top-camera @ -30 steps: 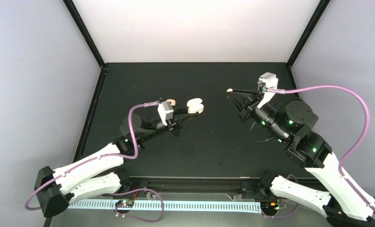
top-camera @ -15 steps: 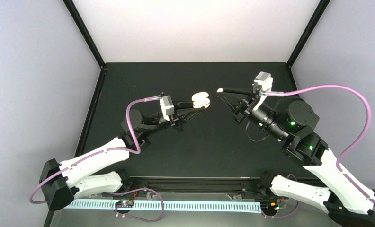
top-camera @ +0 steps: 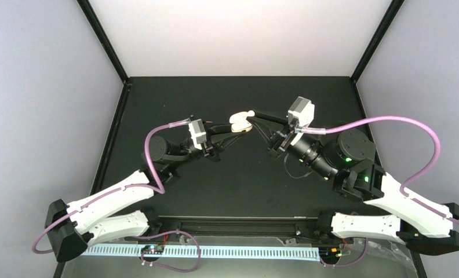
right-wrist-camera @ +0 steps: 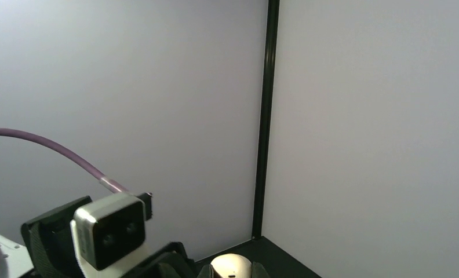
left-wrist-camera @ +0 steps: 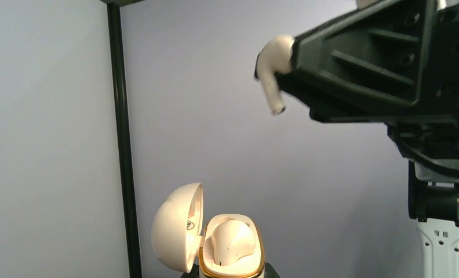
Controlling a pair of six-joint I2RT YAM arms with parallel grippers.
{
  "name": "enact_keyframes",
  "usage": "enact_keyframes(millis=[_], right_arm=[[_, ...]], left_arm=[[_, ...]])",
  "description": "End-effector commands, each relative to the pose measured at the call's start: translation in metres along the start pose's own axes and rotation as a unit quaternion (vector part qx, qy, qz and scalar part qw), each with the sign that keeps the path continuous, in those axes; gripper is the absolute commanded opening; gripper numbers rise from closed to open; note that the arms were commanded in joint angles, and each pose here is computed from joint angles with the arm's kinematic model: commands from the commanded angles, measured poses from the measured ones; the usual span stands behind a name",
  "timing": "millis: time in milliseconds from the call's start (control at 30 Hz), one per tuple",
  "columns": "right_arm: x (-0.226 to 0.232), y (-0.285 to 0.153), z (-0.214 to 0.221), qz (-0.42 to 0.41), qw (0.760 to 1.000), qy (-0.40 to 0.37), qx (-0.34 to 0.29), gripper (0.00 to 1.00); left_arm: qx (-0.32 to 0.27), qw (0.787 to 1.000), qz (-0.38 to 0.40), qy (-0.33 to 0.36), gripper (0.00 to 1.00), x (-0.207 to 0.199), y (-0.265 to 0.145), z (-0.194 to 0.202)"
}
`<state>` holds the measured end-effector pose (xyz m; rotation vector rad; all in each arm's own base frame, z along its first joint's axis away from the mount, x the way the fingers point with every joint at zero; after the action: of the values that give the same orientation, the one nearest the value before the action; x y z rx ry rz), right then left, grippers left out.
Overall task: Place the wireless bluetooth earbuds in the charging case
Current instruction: Place the earbud in the charging case.
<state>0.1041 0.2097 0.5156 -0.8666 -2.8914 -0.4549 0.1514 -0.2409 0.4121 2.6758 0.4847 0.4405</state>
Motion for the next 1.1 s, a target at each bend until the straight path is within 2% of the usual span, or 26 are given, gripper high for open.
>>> enact_keyframes(millis=[0, 1067], right_arm=[[-0.002, -0.003, -0.002, 0.013, 1.0, -0.002, -0.021, 0.1], [-0.006, 0.007, 0.028, 0.03, 1.0, -0.003, 0.003, 0.09]], left_arm=[[-0.027, 0.999, -0.003, 0.023, 0.02, -0.002, -0.007, -0.018], [-0.056, 0.998, 0.018, -0.005, 0.02, -0.007, -0.013, -0.036]])
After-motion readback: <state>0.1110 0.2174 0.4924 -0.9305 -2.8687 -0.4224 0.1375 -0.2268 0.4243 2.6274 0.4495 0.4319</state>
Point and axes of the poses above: each gripper's point midway between its finger pads, its own y axis out along the fingers, its own x axis along the line the jaws close on, z = x × y, the point moved 7 cm from there along -y, back along the fingers, and after that the axes turned 11 degrees about y, right-handed, at the moved point
